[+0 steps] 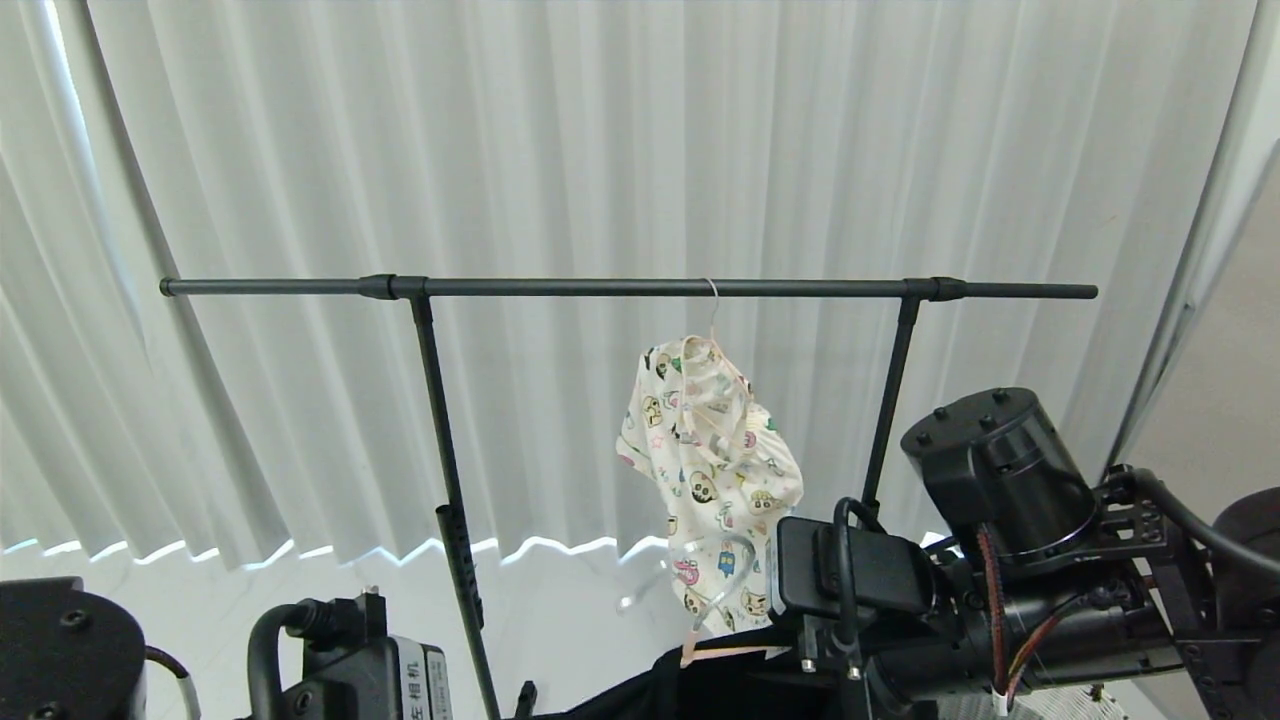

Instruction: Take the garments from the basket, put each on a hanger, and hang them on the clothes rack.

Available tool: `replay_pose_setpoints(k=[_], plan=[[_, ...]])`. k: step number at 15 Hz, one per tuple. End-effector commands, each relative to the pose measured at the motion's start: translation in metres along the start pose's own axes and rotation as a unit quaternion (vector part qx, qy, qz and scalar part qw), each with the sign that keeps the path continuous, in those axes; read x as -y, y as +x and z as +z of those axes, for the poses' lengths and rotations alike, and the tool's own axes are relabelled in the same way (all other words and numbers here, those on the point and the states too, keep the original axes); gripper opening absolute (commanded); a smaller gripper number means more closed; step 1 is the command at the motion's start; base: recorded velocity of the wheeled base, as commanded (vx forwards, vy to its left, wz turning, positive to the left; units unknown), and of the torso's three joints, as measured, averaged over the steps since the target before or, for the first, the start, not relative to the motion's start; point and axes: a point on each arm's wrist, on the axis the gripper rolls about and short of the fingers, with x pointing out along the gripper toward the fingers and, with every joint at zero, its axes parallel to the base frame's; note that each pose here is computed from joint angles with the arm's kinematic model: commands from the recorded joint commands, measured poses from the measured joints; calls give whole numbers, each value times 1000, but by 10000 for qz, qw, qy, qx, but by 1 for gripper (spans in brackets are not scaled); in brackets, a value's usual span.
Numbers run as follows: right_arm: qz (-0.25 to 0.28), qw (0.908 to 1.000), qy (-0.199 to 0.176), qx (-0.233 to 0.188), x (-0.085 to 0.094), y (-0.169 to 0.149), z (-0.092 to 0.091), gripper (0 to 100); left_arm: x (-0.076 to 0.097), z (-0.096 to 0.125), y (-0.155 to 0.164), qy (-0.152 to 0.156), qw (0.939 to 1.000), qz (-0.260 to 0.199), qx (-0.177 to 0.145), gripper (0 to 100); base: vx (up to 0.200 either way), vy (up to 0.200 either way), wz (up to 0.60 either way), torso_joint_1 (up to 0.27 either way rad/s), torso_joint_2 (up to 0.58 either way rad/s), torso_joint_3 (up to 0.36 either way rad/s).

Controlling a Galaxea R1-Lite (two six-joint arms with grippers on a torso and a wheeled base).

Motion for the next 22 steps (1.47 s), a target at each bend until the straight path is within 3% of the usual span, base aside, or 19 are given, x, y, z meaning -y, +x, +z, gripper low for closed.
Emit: replay_pose_setpoints(k=[1,2,3,6,10,14,15,17,22], plan=[[-38,10000,-11,63,0,-3,2,0,0,-1,0,3,10000,-16,-11,0,0,0,0,0,0,0],[-76,9999,-43,119,-1,-8,3,0,1,-1,-1,3,10000,-9,-14,0,0,0,0,0,0,0],[-110,9998,-65,169,-1,-12,4,0,1,-1,-1,4,10000,-6,-7,100,0,0,0,0,0,0],[-229,9990,-189,322,-2,-22,7,0,0,-2,1,-14,10000,60,-69,100,0,0,0,0,0,0],[-633,9926,-984,330,15,-42,-3,0,0,-5,-10,-74,9998,176,57,100,0,0,0,0,0,0],[-1068,9881,-1035,394,29,-70,-15,0,-8,-44,-24,-518,9942,821,-468,100,0,0,0,0,0,0],[-1174,9870,-1006,448,31,-77,-16,0,-6,-61,-26,-677,9906,915,-756,100,0,0,0,0,0,0],[-1254,9847,-1053,593,29,-85,-12,0,-5,-75,-25,-847,9861,943,-1072,100,0,0,0,0,0,0],[-1167,9821,-1238,810,20,-90,-4,0,-23,-74,0,-1127,9774,942,-1522,100,0,0,0,0,0,0]])
